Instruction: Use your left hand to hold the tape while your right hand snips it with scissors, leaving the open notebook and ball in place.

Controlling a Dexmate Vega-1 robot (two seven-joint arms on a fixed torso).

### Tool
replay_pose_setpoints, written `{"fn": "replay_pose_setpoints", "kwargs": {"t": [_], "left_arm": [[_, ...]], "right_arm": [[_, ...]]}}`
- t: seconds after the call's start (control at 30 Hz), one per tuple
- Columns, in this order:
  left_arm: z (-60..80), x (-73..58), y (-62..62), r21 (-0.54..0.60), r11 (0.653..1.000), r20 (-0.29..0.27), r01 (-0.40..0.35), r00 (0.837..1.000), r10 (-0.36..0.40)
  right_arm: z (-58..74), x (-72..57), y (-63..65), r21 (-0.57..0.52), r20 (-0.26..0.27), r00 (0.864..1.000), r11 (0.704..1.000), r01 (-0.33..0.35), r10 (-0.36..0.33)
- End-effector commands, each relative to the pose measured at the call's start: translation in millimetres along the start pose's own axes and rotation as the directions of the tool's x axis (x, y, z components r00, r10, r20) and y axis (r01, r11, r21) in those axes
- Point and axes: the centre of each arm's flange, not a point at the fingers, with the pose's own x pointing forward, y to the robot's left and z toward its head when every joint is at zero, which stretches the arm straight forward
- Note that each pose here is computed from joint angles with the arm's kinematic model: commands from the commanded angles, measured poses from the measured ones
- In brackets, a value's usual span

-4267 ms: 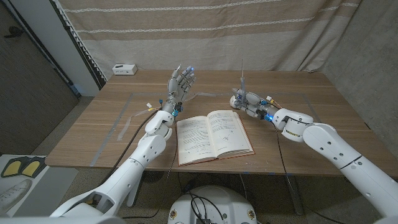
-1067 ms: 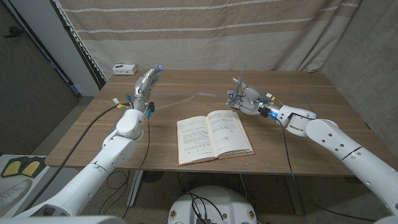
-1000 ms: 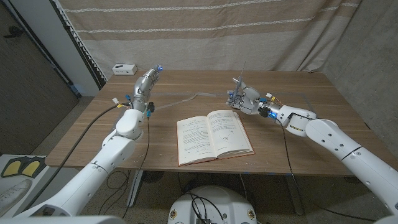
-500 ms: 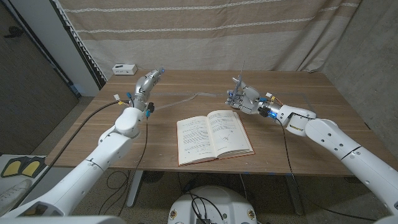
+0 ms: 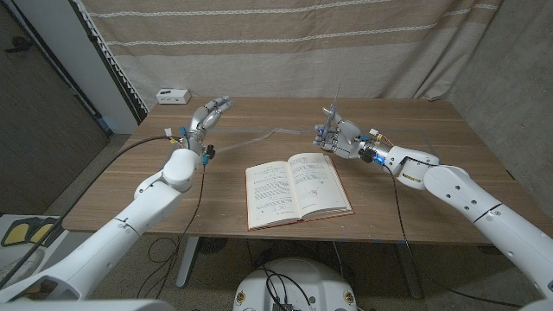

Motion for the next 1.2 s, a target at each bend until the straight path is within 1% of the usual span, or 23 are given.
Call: {"fn": "replay_pose_setpoints", "kwargs": {"t": [0.03, 0.23, 0.5, 0.7, 0.83, 0.93, 1.0, 1.07, 1.2], "left_arm": [[-3.0, 12.2, 1.0, 0.114, 0.993, -0.005, 0.037, 0.999, -0.037], [-1.4, 19.1, -2.5, 0.169, 0.983, -0.004, 0.071, 0.997, -0.072], [-2.9, 24.5, -3.0, 0.257, 0.964, -0.005, 0.062, 0.998, -0.063], [-5.0, 26.3, -5.6, 0.291, 0.956, 0.044, 0.028, 0.998, -0.043], [-6.7, 29.4, -7.2, 0.327, 0.944, 0.048, 0.028, 0.998, -0.046], [-7.7, 32.6, -8.5, 0.369, 0.929, 0.043, 0.025, 0.998, -0.044], [-8.9, 35.2, -8.8, 0.386, 0.922, 0.045, 0.036, 0.997, -0.057], [-12.2, 38.7, -8.7, 0.374, 0.925, 0.056, 0.073, 0.993, -0.101], [-14.0, 41.1, -10.1, 0.41, 0.908, 0.053, 0.087, 0.991, -0.119]], "right_arm": [[1.1, -2.4, 0.8, -0.006, 0.007, 1.0, 1.0, -0.002, 0.002], [2.3, -3.2, 0.9, -0.015, 0.008, 1.0, 1.0, -0.002, 0.002], [3.2, -3.4, 2.0, -0.024, 0.01, 1.0, 1.0, -0.004, 0.005], [3.2, -3.3, 3.8, -0.029, 0.015, 1.0, 1.0, -0.006, 0.007], [2.9, -2.9, 5.7, -0.029, 0.022, 1.0, 1.0, -0.009, 0.009], [3.1, -2.6, 6.7, -0.032, 0.024, 1.0, 0.999, -0.008, 0.008], [3.2, -2.5, 7.4, -0.031, 0.024, 1.0, 0.999, -0.011, 0.012], [3.4, -2.8, 7.8, -0.034, 0.025, 1.0, 0.999, -0.011, 0.012], [3.5, -3.5, 8.9, -0.035, 0.027, 1.0, 0.999, -0.014, 0.015]]}}
